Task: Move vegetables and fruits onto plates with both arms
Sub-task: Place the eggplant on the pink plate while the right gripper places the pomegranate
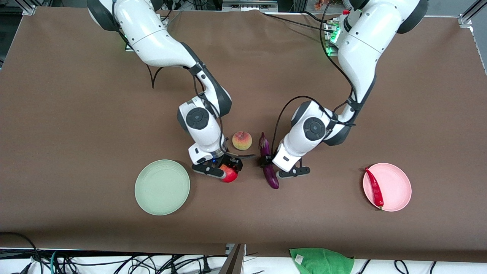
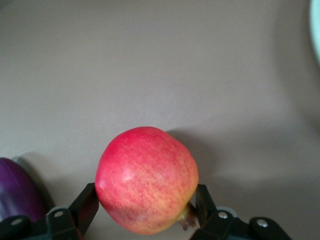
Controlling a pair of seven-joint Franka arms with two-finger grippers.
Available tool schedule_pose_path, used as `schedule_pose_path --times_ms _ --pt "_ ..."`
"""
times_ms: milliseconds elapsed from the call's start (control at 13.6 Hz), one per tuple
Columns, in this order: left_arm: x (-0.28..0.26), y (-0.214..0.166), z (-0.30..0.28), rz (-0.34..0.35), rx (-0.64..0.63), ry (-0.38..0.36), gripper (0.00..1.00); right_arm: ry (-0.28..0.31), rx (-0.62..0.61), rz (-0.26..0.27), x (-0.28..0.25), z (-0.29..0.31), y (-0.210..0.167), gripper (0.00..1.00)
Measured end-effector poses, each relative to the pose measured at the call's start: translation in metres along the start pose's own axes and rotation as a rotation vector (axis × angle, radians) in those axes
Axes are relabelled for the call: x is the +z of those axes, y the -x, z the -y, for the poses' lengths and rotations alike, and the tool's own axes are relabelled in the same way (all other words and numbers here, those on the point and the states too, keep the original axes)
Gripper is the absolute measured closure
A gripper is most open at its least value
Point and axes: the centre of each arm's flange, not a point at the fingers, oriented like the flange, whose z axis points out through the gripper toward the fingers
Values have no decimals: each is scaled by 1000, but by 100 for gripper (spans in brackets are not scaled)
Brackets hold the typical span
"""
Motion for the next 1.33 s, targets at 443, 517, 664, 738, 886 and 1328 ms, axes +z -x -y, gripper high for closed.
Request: schedule_pose_path --times_ms 443,517,664,738,886,1328 --pt "22 20 -11 -50 25 -93 22 114 -204 105 -81 -44 -62 17" --pt "22 20 -10 -52 26 -95 32 116 -241 107 -86 -58 -76 17" --pt "21 17 -9 -57 23 -96 55 121 -334 113 -88 -91 -103 17" --pt "19 14 -7 -61 20 -96 61 123 -377 117 -88 -110 -117 17" --pt "10 -2 0 -83 8 -93 61 121 -439 125 -89 -139 -137 17" --pt "-90 -99 87 -76 190 -184 64 121 -518 161 -77 -169 -146 2"
